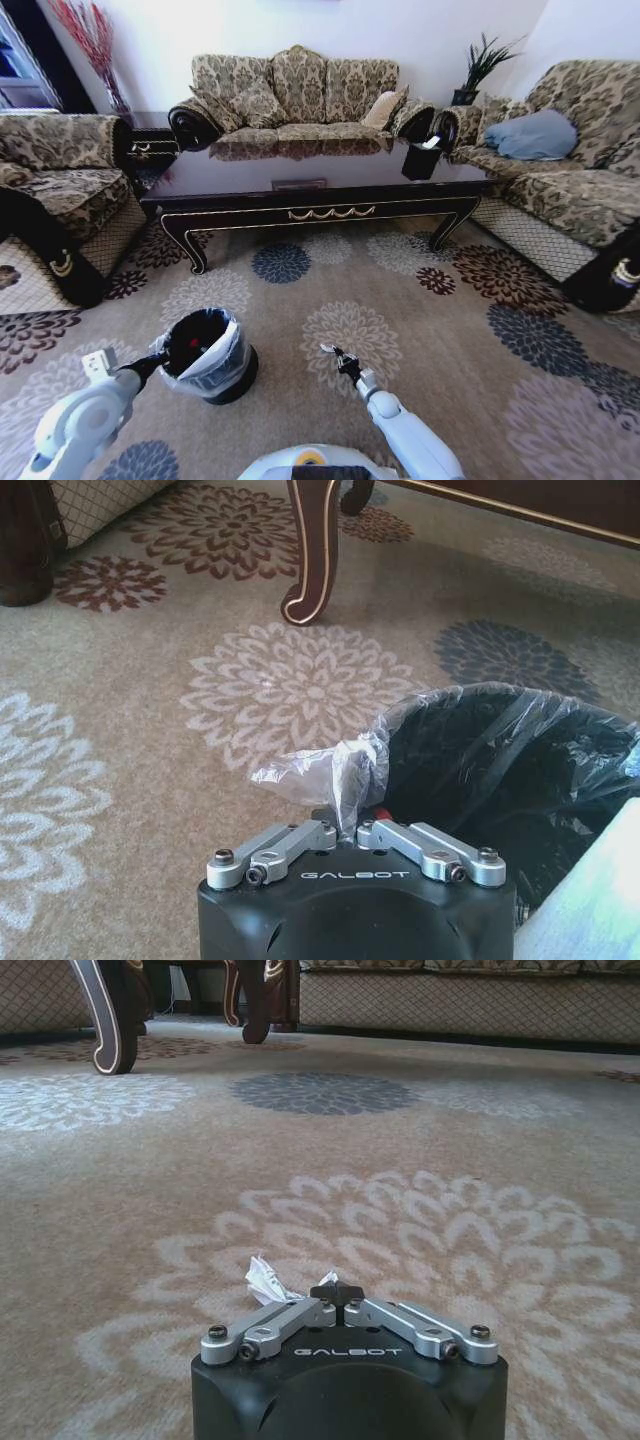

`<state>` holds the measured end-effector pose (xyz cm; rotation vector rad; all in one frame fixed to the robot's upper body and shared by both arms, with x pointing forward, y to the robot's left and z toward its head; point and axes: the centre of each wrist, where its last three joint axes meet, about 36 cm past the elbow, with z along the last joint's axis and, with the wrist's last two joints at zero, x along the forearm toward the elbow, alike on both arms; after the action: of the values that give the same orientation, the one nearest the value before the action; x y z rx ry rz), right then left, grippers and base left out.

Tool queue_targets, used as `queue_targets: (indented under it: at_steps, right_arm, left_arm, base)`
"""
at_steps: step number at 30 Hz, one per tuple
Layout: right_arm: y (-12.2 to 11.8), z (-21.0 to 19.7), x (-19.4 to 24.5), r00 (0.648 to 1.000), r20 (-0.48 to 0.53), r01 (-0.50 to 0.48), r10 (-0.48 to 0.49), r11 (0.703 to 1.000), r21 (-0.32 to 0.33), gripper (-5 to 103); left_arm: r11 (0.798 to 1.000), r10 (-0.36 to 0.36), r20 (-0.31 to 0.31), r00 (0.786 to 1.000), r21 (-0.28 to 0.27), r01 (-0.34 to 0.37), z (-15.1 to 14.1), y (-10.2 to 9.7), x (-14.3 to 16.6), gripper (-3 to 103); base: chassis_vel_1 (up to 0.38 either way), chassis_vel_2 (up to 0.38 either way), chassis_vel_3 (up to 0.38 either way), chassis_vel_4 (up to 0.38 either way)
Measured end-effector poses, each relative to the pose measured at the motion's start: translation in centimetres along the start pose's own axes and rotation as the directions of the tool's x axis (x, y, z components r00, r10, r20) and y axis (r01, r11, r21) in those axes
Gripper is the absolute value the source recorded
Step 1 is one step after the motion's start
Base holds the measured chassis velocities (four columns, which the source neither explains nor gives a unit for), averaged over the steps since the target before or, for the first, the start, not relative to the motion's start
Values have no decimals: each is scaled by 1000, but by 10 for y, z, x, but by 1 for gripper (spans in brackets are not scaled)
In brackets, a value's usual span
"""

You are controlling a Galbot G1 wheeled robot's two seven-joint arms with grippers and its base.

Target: Move to the front of the table and pick up the trash from the floor, then place it into the trash bin.

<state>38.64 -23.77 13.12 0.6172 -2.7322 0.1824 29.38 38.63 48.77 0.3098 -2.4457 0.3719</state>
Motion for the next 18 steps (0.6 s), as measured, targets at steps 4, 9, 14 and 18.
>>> queue_targets:
  at_steps: [4,9,14,18]
  right_arm:
    - [-1,-4,5,1000,14,1,-1,1000,3,0]
    - [-7,-17,13,999,46,-12,12,1000,3,0]
    - [-27,-53,44,992,120,-48,47,999,7,0]
    - [-47,-80,78,985,163,-69,62,997,36,0]
  left_arm:
    - [1000,4,1,1000,-3,-4,0,-2,-1,4]
    - [1000,23,4,1000,-17,-23,-1,-11,-3,4]
    - [996,59,1,998,-68,-59,-4,-33,-11,4]
    - [990,96,-4,995,-106,-96,-7,-55,-18,4]
  base:
    - [0,0,0,0]
    - [0,0,0,0]
    - [0,0,0,0]
    - [0,0,0,0]
